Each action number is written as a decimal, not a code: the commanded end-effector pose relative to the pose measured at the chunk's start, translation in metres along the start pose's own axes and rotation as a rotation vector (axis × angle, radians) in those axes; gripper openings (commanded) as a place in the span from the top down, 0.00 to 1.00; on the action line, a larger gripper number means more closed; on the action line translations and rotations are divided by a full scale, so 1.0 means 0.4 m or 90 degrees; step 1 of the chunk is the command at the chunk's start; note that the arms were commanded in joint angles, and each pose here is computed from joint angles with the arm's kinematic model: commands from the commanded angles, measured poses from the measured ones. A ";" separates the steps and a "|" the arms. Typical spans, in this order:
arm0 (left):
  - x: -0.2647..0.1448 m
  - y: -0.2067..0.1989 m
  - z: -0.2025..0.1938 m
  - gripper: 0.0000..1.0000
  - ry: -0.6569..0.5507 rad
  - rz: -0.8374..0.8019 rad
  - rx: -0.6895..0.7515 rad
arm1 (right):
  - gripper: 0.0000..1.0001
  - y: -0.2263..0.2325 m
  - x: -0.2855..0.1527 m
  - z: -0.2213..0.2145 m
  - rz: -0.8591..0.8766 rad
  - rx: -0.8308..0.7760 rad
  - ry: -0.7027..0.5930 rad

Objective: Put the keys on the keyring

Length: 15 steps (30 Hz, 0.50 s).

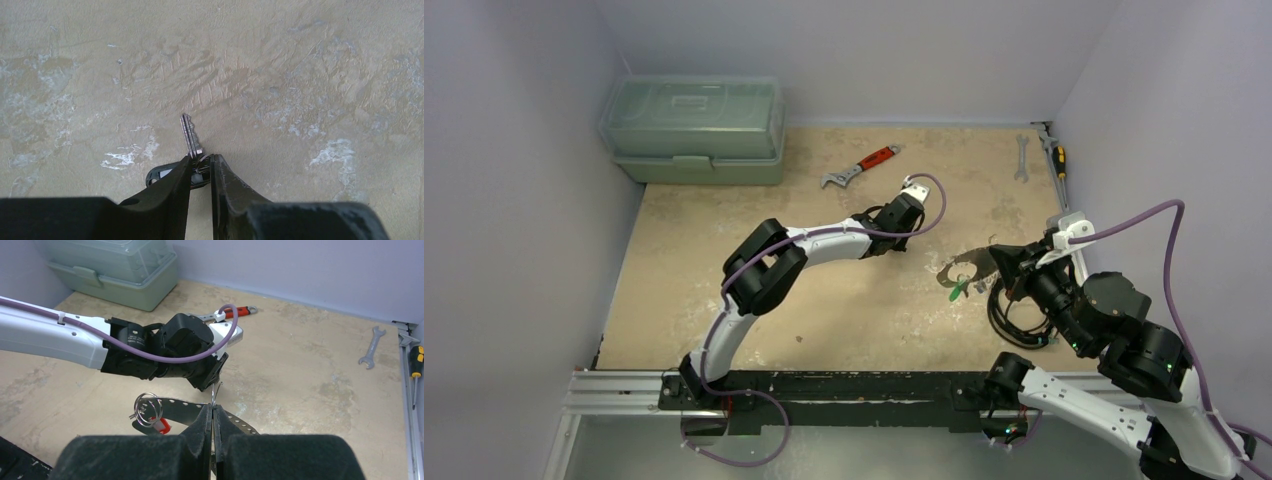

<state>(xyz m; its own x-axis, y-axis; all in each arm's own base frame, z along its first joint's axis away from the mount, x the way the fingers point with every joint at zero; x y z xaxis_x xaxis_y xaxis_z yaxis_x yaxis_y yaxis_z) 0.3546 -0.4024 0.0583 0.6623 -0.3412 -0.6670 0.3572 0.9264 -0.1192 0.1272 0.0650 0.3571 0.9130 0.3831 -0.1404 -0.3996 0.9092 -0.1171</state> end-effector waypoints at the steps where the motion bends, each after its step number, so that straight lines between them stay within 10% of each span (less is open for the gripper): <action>1: -0.005 -0.018 0.032 0.80 -0.020 -0.005 0.006 | 1.00 -0.007 -0.009 0.036 -0.004 0.030 -0.038; 15: -0.018 -0.023 0.032 1.00 -0.020 -0.024 0.006 | 1.00 -0.005 -0.006 0.034 -0.004 0.029 -0.037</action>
<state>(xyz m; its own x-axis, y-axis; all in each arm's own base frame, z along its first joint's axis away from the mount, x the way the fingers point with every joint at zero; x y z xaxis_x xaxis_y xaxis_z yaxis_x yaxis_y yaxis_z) 0.3550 -0.4024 0.0588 0.6638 -0.3413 -0.6655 0.3614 0.9254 -0.1141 0.1272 0.0651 0.3571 0.9130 0.3831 -0.1404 -0.3994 0.9096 -0.1149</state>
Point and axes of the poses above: each gripper's point midway between its finger pads, its own x axis out along the fingers, its own y axis along the line the jaws close on, z = x × y, the point moved 4 cm from there along -x, back along the fingers, and after that the axes turned 10 degrees about -x, right-handed, at the moved point
